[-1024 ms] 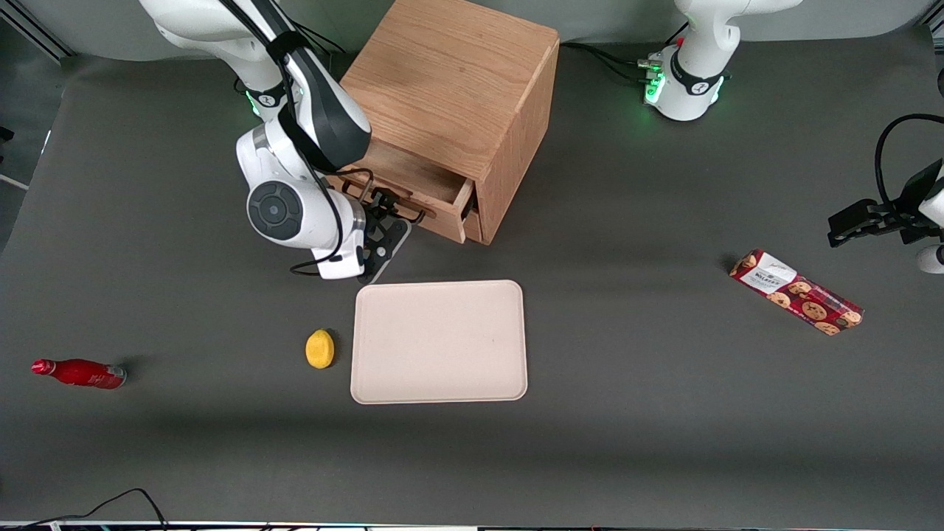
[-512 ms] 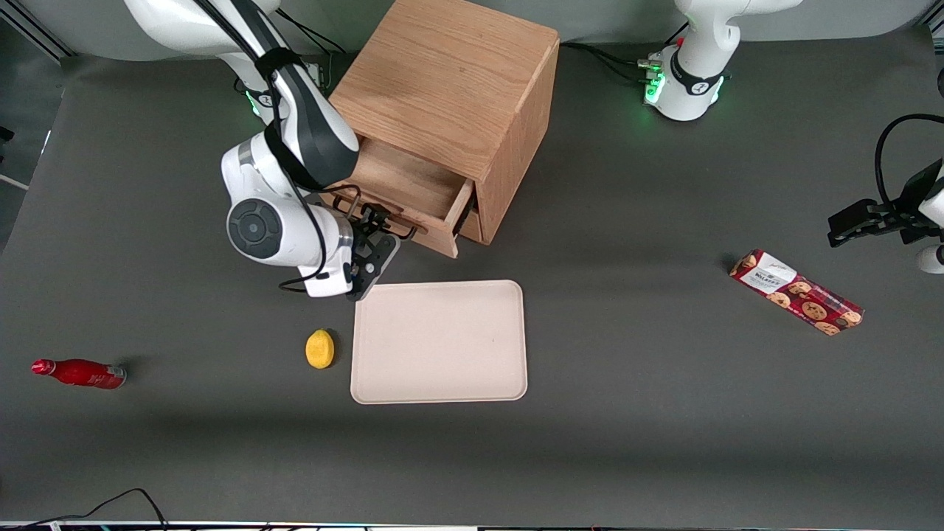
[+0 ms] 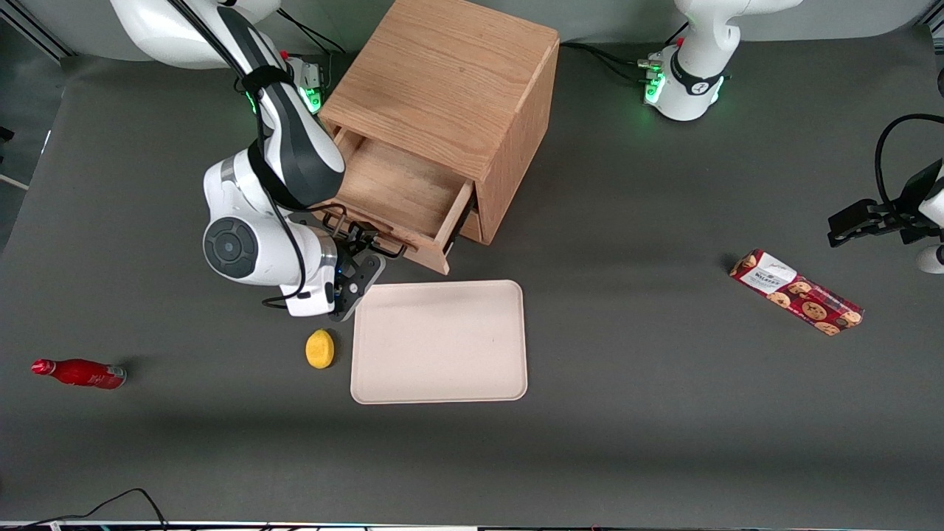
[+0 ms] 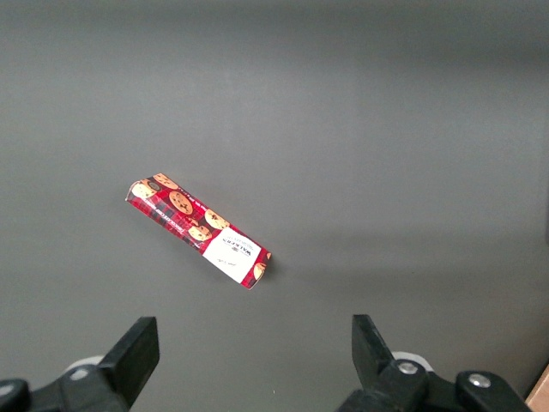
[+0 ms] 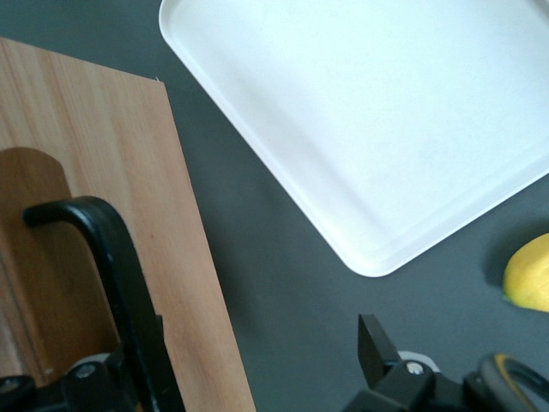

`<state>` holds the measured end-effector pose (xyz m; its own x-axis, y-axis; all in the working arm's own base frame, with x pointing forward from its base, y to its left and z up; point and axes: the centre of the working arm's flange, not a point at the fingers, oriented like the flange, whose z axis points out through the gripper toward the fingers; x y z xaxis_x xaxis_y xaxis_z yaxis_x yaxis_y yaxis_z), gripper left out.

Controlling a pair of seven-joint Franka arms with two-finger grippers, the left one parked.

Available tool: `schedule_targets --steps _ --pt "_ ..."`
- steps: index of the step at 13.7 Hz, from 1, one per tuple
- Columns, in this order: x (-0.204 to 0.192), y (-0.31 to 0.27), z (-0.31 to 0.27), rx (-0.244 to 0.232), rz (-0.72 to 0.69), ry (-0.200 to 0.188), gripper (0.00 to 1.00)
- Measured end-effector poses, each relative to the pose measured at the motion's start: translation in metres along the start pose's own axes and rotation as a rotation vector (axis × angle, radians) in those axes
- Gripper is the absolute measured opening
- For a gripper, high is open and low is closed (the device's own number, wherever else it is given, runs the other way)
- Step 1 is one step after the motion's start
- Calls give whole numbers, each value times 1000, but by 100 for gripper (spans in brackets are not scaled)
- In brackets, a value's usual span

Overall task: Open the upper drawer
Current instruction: 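Pull the upper drawer outward by its handle with the right gripper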

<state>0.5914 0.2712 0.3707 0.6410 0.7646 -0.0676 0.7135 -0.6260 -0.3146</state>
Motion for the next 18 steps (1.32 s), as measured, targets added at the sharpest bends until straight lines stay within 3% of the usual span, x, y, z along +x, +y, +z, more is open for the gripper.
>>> schedule_targets --steps 18 --pt "-5 89 -25 -53 0 57 100"
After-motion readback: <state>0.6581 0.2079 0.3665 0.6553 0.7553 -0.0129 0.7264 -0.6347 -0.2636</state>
